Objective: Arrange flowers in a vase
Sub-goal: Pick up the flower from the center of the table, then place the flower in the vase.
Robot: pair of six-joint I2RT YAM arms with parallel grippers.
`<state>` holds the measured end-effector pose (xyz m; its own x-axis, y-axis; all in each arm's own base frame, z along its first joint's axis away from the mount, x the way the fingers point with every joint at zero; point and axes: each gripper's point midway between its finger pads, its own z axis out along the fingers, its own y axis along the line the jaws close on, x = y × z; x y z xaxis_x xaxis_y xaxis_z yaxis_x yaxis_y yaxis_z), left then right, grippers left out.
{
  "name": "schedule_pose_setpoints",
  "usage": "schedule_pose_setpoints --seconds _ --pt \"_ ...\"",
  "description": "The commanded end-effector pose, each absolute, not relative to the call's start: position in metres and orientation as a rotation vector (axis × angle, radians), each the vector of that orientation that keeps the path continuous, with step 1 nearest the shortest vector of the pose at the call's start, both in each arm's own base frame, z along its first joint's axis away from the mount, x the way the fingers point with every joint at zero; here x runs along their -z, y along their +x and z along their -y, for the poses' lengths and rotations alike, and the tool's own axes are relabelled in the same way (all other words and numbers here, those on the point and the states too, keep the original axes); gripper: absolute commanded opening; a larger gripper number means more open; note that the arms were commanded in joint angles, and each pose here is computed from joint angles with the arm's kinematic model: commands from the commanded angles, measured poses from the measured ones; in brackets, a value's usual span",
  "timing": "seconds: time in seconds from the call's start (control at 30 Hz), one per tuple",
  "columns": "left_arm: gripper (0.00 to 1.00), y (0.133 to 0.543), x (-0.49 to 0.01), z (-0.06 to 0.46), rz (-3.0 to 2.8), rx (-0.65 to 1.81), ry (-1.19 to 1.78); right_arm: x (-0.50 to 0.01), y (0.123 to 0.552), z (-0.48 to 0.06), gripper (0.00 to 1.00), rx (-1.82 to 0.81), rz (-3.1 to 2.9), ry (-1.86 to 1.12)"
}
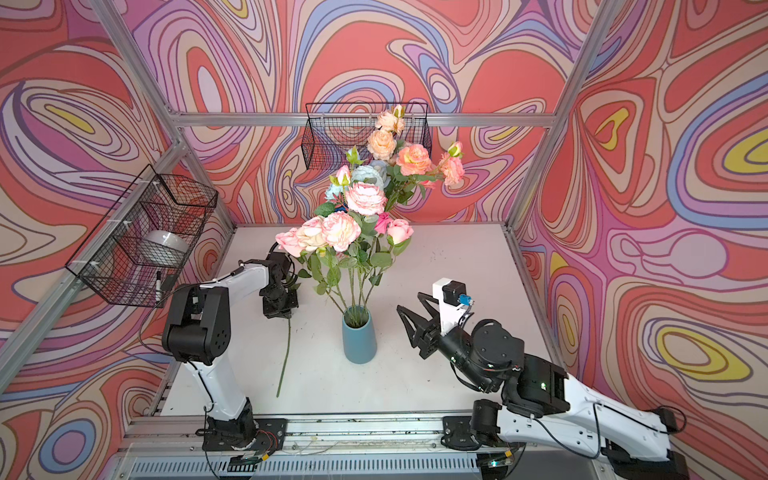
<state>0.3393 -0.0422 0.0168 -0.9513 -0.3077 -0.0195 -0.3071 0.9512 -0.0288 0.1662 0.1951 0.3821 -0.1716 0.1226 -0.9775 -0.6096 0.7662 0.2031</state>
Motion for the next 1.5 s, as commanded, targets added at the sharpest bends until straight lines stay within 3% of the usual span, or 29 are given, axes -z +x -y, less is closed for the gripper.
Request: schedule_pose_setpoints --seconds 0.0,0.2,0.47,0.97,1.27,1.47 --pt "0.0 0.345 -0.022 0.042 -3.036 0.056 -0.498 -0.379 0.167 -0.194 0.59 -0.667 -1.629 -0.389" --pt "0.0 0.354 -0.093 0.036 -2.776 0.099 -0.513 -0.383 0.167 -0.191 0.59 -0.669 -1.622 -0.382" --pt "0.0 0.331 -0.181 0.028 -2.499 0.176 -0.556 -0.39 0.167 -0.195 0.6 -0.678 -1.615 -0.39" --pt "0.0 0.243 -0.389 0.036 -1.939 0.477 -0.401 -0.431 0.15 -0.228 0.62 -0.8 -1.533 -0.548" --pt "0.0 0.172 -0.497 0.082 -1.65 0.803 -0.067 -0.448 0.125 -0.317 0.67 -0.954 -1.548 -0.907" --pt "0.0 0.142 -0.523 0.118 -1.536 1.014 0.177 -0.459 0.125 -0.39 0.67 -0.959 -1.543 -1.01"
